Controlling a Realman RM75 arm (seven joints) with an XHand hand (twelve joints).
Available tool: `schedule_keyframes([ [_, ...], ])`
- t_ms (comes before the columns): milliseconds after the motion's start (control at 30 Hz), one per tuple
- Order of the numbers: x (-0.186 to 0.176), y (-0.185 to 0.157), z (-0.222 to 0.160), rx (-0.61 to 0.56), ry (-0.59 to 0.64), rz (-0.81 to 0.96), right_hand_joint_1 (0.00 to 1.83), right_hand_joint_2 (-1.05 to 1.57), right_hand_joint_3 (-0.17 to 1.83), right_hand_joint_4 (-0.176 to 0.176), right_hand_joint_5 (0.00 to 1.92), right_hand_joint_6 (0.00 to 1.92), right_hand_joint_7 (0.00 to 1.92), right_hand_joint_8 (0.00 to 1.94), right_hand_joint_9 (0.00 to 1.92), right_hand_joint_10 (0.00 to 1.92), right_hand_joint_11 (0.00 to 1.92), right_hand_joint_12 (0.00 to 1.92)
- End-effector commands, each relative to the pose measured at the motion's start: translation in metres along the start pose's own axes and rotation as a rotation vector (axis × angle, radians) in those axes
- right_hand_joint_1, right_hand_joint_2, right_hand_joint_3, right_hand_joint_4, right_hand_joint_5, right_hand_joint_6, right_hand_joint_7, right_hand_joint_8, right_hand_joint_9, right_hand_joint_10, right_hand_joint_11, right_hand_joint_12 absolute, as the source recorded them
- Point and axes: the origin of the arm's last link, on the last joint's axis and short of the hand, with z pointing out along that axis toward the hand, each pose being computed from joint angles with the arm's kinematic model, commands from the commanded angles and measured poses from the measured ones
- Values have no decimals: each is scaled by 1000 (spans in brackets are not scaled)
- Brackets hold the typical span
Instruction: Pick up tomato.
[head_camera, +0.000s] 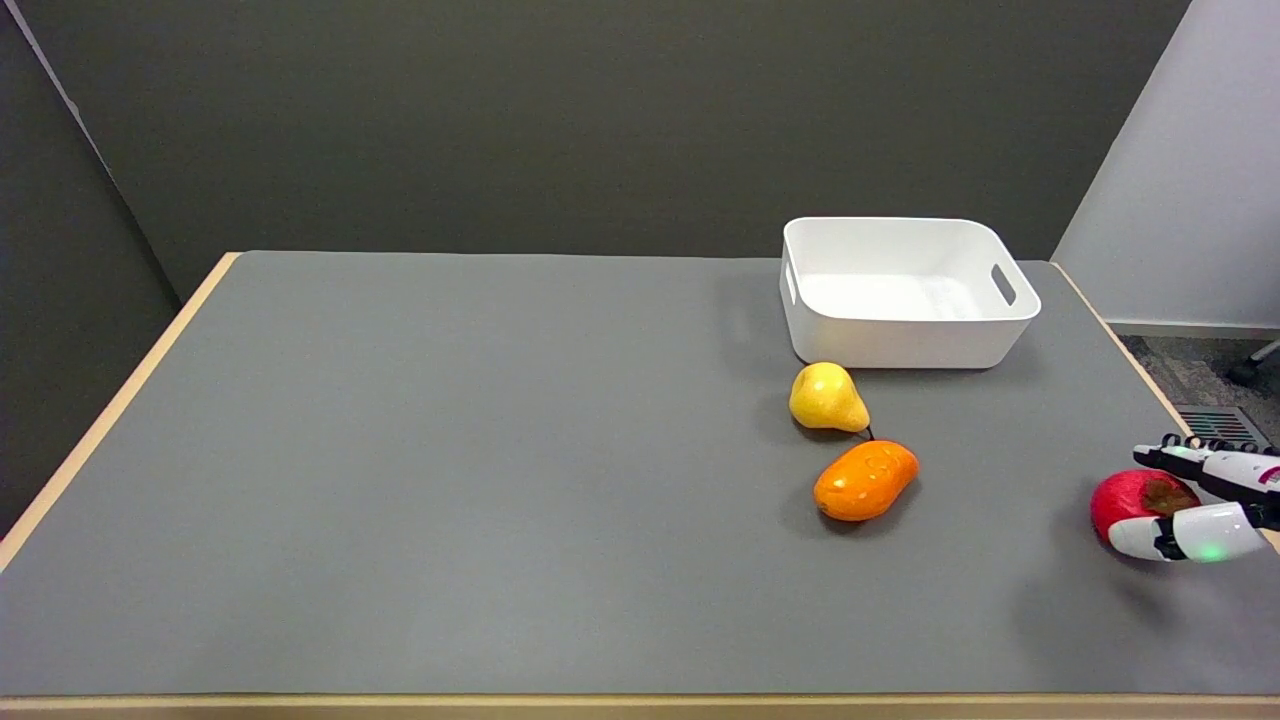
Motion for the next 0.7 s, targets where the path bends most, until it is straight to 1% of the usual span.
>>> schedule_keyframes([
  [33,7,-4,4,-18,19,-60,360,571,732,-38,-1,39,-1,-1,-1,-1,-1,539],
  [200,10,-4,5,-17,28,-62,356,572,729,-39,-1,41,-1,-1,-1,-1,-1,552],
  [267,12,-4,5,-17,38,-67,401,537,851,-45,-1,74,-1,-1,-1,-1,-1,572],
  [333,13,-5,5,-18,47,-73,431,547,866,-45,15,79,-1,-1,-1,-1,-1,585],
  [400,14,-5,5,-19,56,-78,542,573,894,-53,30,137,-1,-1,-1,-1,-1,674],
  [500,15,-5,5,-21,61,-79,631,609,929,-61,37,230,-1,11,-1,4,-1,767],
  [567,15,-5,5,-21,62,-79,678,625,958,-58,37,324,-1,87,-1,43,-1,839],
  [633,15,-6,6,-17,61,-80,674,621,953,-63,41,357,2,101,-1,123,-1,897],
  [700,15,-8,7,-13,61,-83,729,627,970,-63,51,404,25,135,-1,210,-1,959],
])
